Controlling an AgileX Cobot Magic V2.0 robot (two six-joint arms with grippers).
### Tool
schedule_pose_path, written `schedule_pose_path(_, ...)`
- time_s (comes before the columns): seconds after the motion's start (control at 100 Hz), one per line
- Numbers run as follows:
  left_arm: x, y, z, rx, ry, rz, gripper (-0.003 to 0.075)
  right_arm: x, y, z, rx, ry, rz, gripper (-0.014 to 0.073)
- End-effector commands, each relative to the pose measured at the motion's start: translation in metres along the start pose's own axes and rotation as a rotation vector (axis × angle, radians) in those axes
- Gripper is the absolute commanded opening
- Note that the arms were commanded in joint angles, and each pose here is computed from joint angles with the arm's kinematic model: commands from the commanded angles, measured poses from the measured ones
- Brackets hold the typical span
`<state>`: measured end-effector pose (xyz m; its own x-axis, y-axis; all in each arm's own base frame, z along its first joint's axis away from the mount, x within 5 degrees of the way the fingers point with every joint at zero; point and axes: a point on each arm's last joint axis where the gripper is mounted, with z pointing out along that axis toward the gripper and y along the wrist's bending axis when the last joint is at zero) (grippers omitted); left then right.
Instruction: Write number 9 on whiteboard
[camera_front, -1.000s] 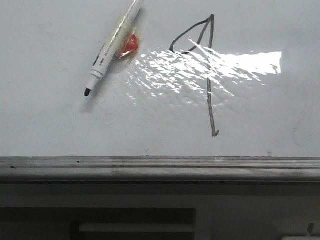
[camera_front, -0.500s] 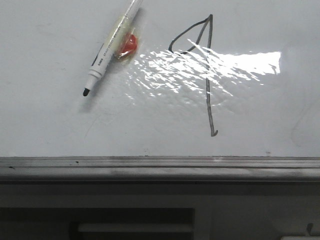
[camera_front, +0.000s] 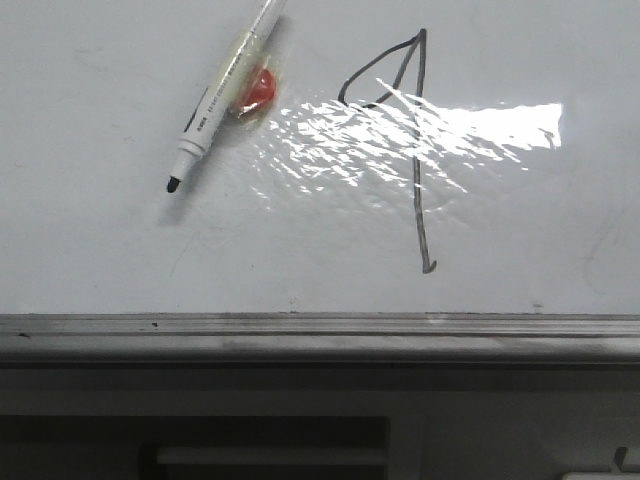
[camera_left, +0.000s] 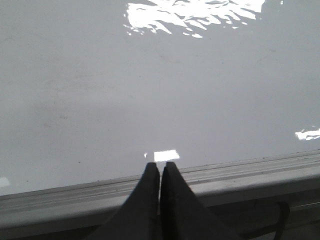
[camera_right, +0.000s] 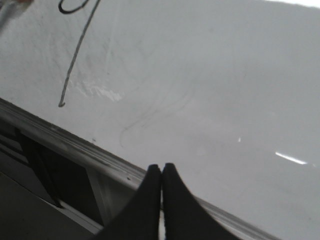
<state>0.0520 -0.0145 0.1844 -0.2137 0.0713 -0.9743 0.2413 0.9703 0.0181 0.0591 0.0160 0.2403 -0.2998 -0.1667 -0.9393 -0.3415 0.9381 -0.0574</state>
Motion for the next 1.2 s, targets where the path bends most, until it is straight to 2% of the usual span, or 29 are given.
schedule_pose_path(0.0, -0.001, 0.001, 0.0, -0.014, -0.074, -0.017, -0.002, -0.007, 0.001, 0.004, 0.019, -0.121, -0.022, -0.0061)
schedule_pose_path(0.08, -0.001, 0.001, 0.0, -0.014, -0.074, -0.017, -0.002, 0.001, -0.001, 0.008, 0.06, -0.13, -0.015, -0.0061)
schedule_pose_path(0.32, -0.001, 0.001, 0.0, -0.014, -0.074, -0.017, -0.002, 0.027, -0.003, 0.013, 0.114, -0.02, 0.035, -0.0061)
schedule_pose_path(0.65, -0.001, 0.001, 0.0, -0.014, -0.074, -0.017, -0.002, 0.052, -0.005, 0.014, 0.185, -0.068, 0.138, -0.0061)
schedule_pose_path(0.83, -0.001, 0.001, 0.0, -0.014, -0.074, -0.017, -0.002, 0.065, -0.003, 0.017, 0.185, -0.102, 0.134, -0.0061)
schedule_pose_path(1.19, -0.001, 0.001, 0.0, -0.014, -0.074, -0.017, -0.002, 0.064, -0.003, 0.014, 0.187, -0.128, 0.132, -0.0061)
